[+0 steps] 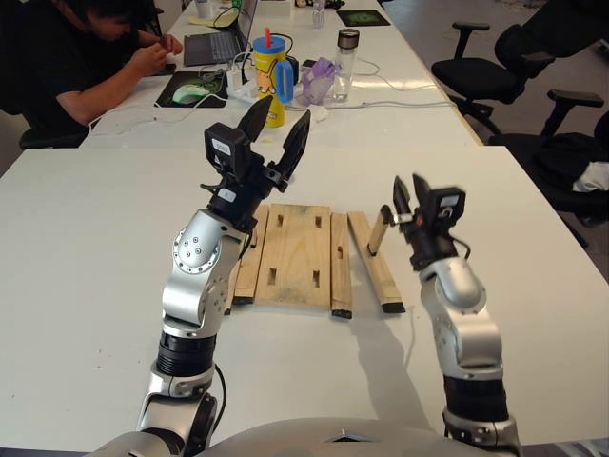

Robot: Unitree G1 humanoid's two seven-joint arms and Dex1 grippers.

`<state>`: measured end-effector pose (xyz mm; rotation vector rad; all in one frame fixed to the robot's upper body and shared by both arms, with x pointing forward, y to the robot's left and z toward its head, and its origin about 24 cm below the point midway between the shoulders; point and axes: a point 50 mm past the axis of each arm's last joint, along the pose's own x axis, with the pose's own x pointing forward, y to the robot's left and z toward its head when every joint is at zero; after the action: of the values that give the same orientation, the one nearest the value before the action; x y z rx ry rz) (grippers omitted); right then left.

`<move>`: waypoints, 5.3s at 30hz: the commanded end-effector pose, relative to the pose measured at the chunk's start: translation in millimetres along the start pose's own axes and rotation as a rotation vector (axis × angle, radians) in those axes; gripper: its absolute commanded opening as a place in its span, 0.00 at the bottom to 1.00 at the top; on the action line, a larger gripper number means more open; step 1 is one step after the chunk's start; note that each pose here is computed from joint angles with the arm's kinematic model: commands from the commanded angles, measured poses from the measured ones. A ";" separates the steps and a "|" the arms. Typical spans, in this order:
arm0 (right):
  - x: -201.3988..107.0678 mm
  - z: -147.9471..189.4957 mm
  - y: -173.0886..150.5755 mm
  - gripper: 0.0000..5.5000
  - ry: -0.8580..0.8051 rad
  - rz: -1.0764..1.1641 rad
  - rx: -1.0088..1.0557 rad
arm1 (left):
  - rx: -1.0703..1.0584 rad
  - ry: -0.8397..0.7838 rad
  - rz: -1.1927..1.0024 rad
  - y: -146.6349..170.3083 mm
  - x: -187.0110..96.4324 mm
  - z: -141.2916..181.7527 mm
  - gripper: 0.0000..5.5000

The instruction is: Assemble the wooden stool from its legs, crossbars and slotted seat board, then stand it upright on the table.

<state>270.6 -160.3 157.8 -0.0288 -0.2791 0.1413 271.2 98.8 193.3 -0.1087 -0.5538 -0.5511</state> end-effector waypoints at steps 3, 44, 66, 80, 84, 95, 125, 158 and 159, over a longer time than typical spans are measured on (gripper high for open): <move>49.6 42.4 -3.8 0.26 -0.064 0.071 0.027 | 0.007 0.012 0.037 -2.8 -3.5 -6.1 0.53; 34.3 -20.2 14.8 0.26 0.209 0.127 0.125 | 0.018 0.000 0.067 1.4 0.1 -8.8 0.53; 23.9 -60.6 6.1 0.26 0.382 0.055 0.102 | 0.040 -0.040 0.087 0.2 2.2 1.0 0.53; 30.2 55.0 -16.3 0.26 -0.140 -0.031 0.046 | 0.210 0.340 0.263 7.9 -96.4 7.7 0.53; 23.8 42.5 -24.1 0.26 -0.076 -0.098 0.064 | 0.127 0.491 0.206 2.2 -105.9 -20.8 0.53; 25.7 27.1 -10.6 0.26 -0.011 -0.086 0.129 | 0.162 0.660 0.239 23.3 -79.6 -78.4 0.53; 31.4 12.1 -21.9 0.26 0.028 -0.128 0.118 | 0.115 0.311 0.155 39.7 0.0 -8.0 0.08; 3.9 69.9 -18.2 0.75 0.102 1.042 1.110 | -1.030 0.119 -0.566 62.6 21.7 61.7 0.08; 4.6 69.8 -17.0 0.75 0.102 1.037 1.106 | -1.035 0.126 -0.573 61.4 21.1 61.4 0.08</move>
<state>257.4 -176.7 226.8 0.9370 -0.0371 1.3185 292.3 158.2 257.7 -0.9174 -0.1344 -1.3343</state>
